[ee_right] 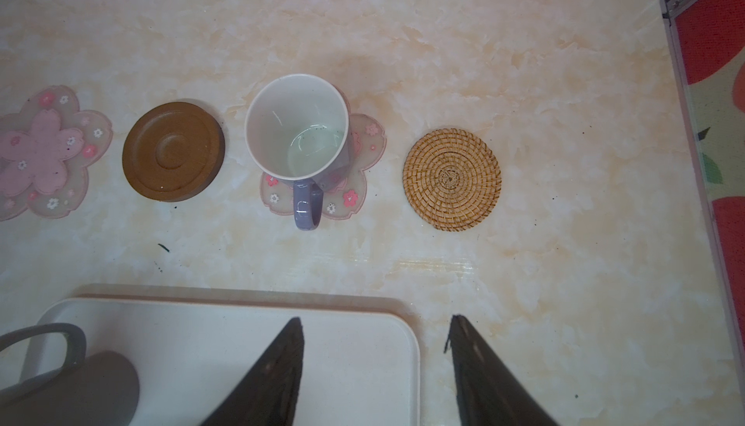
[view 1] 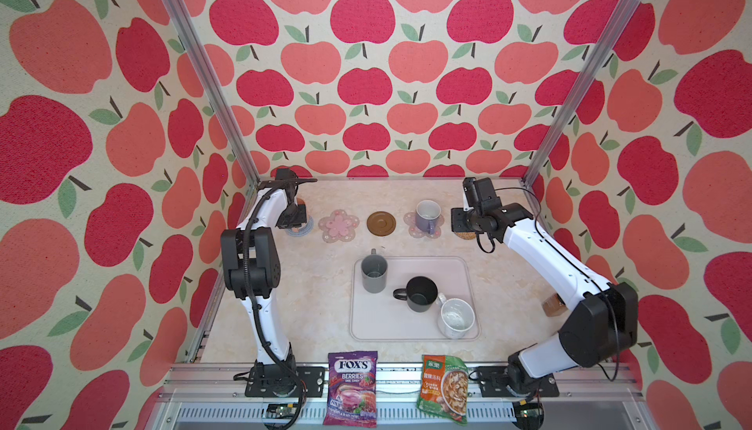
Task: Place cups on coasters
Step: Place the cup on the coaster.
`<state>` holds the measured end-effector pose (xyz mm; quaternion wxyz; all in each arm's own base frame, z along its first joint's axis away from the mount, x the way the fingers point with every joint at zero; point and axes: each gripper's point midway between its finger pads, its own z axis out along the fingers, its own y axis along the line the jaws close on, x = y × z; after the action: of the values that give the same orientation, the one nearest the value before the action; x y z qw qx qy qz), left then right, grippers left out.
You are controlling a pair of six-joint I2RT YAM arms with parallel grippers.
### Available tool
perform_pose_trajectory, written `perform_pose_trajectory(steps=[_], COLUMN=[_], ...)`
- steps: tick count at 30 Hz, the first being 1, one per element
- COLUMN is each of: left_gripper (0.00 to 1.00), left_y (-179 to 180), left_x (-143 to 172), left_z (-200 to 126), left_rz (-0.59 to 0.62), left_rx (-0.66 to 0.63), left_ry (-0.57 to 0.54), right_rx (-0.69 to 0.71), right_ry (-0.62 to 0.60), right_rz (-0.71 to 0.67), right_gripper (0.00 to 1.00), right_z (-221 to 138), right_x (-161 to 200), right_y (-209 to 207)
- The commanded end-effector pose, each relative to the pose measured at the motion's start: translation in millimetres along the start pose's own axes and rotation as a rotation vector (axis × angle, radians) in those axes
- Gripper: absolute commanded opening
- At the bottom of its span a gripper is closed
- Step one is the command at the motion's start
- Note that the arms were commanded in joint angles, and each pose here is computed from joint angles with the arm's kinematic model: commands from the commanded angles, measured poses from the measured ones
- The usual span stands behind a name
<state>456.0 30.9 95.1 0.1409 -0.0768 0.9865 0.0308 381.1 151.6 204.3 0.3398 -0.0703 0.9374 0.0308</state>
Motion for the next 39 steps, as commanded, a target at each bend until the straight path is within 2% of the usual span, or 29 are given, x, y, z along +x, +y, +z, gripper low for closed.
perform_pose_trajectory(steps=[1,17,22,28,31,39], left_gripper=[0.0,0.0,0.15,0.18,0.24,0.31], left_y=[-0.1,0.5,-0.2,0.6,2.6,0.0], left_x=[-16.6,3.4,9.1,15.8,20.4,30.9], left_z=[-4.9,11.0,9.2,6.2,5.9,4.8], left_rz=[0.01,-0.012,-0.026,-0.03,-0.039,-0.061], left_rx=[-0.013,-0.032,-0.034,-0.038,-0.051,-0.032], left_ry=[-0.063,-0.016,-0.007,-0.004,0.003,0.005], right_rx=[-0.009,-0.021,-0.027,-0.032,-0.034,-0.039], right_ry=[0.007,0.023,0.021,0.014,0.015,0.01], right_rz=[0.028,0.025,0.028,0.042,0.044,0.058], right_gripper=[0.6,0.61,0.61,0.61,0.61,0.61], right_z=[-2.6,-2.2,-3.5,-5.5,-6.6,-11.9], right_x=[-1.5,0.8,0.0,0.3,1.9,5.9], right_y=[-0.1,2.5,3.3,3.2,3.4,1.9])
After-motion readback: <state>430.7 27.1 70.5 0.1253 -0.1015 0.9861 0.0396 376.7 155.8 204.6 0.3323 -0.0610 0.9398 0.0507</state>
